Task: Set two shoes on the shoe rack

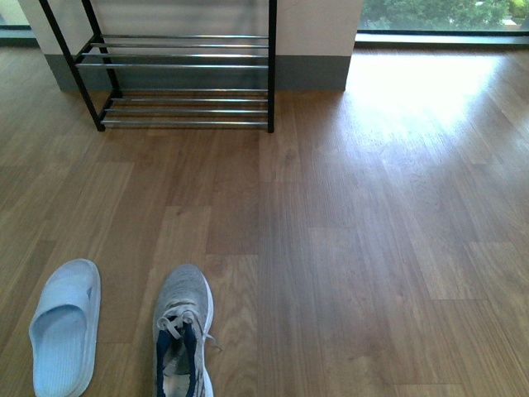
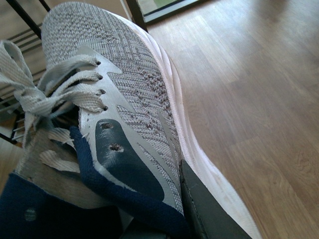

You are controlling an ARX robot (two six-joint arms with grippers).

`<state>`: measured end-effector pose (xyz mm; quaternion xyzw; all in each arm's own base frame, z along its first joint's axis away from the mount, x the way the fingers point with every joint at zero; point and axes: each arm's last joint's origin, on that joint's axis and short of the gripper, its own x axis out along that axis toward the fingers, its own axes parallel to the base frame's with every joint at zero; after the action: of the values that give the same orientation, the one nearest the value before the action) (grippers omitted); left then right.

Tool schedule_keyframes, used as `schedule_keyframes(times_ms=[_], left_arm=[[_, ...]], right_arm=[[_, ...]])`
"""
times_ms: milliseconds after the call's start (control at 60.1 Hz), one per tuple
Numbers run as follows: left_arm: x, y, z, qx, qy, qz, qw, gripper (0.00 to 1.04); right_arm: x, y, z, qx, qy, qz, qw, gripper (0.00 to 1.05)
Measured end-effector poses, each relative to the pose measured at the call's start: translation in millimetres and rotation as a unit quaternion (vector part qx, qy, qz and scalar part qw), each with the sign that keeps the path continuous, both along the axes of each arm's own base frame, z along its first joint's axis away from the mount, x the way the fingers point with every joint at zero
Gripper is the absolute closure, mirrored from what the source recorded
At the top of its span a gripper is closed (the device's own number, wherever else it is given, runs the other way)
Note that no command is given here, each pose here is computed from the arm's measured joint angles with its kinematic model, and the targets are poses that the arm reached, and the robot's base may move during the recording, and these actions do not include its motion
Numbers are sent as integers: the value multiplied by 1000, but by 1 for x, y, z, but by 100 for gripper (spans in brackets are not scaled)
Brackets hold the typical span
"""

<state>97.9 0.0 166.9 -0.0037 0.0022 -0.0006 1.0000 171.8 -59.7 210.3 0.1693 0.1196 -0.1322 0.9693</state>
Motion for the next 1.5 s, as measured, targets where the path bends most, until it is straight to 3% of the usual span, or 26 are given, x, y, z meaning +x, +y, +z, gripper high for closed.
schedule_keyframes(times_ms=[899, 1015, 1131, 1265, 1498], left_arm=[[0, 0, 0, 0, 0, 0, 1000, 9], [11, -5, 0, -35, 149, 47, 987, 9], [43, -11, -5, -50, 203, 43, 977, 9], [121, -17, -38, -26, 286, 43, 957, 9], [182, -48, -93, -12, 434, 34, 900, 9]], right_arm=[[0, 0, -1, 3, 1, 3, 1000, 103], [0, 1, -1, 4, 1, 7, 1000, 103], [0, 1, -1, 4, 1, 6, 1000, 103], [0, 0, -1, 4, 1, 5, 1000, 103], [0, 0, -1, 4, 1, 5, 1000, 103]])
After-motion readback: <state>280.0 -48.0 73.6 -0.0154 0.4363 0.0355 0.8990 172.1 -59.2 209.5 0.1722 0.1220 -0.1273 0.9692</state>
